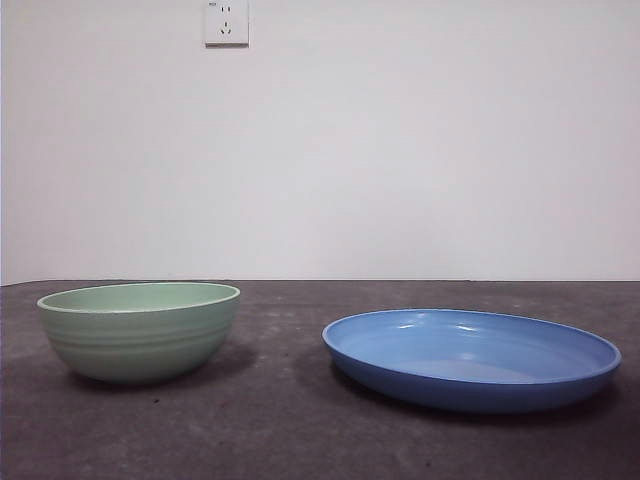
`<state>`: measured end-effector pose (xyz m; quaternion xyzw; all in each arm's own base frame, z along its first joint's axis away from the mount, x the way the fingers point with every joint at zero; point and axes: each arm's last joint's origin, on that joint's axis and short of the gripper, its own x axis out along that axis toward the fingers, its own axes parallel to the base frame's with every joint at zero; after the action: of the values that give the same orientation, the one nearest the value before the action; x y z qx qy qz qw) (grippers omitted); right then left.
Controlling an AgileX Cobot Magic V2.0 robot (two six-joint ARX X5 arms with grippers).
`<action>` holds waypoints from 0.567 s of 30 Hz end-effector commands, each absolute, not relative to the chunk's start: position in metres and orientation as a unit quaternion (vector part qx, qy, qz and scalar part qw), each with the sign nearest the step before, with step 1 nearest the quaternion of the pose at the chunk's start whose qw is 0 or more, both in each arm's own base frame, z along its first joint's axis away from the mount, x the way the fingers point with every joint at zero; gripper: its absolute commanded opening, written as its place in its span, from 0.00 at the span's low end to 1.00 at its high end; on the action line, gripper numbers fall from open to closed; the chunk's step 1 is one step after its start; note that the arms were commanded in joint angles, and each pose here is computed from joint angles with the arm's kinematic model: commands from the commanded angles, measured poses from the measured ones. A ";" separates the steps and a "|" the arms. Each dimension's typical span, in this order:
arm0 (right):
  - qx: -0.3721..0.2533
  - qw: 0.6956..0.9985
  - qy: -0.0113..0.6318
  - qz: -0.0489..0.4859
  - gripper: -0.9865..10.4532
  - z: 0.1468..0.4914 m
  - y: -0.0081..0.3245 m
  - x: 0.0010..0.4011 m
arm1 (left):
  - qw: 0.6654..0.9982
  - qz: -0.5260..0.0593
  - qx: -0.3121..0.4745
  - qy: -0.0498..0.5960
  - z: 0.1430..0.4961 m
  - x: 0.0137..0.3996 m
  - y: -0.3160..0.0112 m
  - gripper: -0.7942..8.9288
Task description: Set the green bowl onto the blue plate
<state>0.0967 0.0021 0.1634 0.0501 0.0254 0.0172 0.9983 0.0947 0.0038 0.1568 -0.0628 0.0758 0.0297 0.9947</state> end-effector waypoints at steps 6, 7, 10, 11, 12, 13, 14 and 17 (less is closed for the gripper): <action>0.143 0.989 -0.019 0.025 0.09 0.209 0.002 0.085 | 0.990 0.003 -0.136 0.036 0.202 0.089 0.002 0.10; 0.155 0.987 -0.018 0.025 0.09 0.215 0.002 0.083 | 0.990 0.001 -0.139 0.033 0.210 0.088 0.001 0.10; 0.197 0.980 -0.003 0.034 0.09 0.236 0.003 0.077 | 0.990 -0.011 -0.140 0.034 0.237 0.085 0.000 0.10; 0.204 0.978 0.003 0.044 0.09 0.244 0.003 0.075 | 0.989 -0.022 -0.140 0.035 0.246 0.084 -0.001 0.10; 0.205 0.977 0.007 0.056 0.09 0.252 0.004 0.074 | 0.989 -0.033 -0.140 0.037 0.257 0.083 -0.002 0.10; 0.204 0.977 0.011 0.067 0.09 0.259 0.005 0.073 | 0.988 -0.045 -0.141 0.040 0.265 0.083 -0.002 0.10; 0.204 0.976 0.016 0.080 0.09 0.266 0.005 0.071 | 0.987 -0.062 -0.141 0.043 0.275 0.082 -0.003 0.10; 0.205 0.971 0.045 0.116 0.09 0.288 0.008 0.068 | 0.982 -0.109 -0.144 0.052 0.302 0.080 -0.007 0.10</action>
<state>0.0698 0.0071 0.2806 0.1955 0.0434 0.1062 0.9740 0.0830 -0.0057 0.2901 -0.1427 0.0647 -0.0935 0.9832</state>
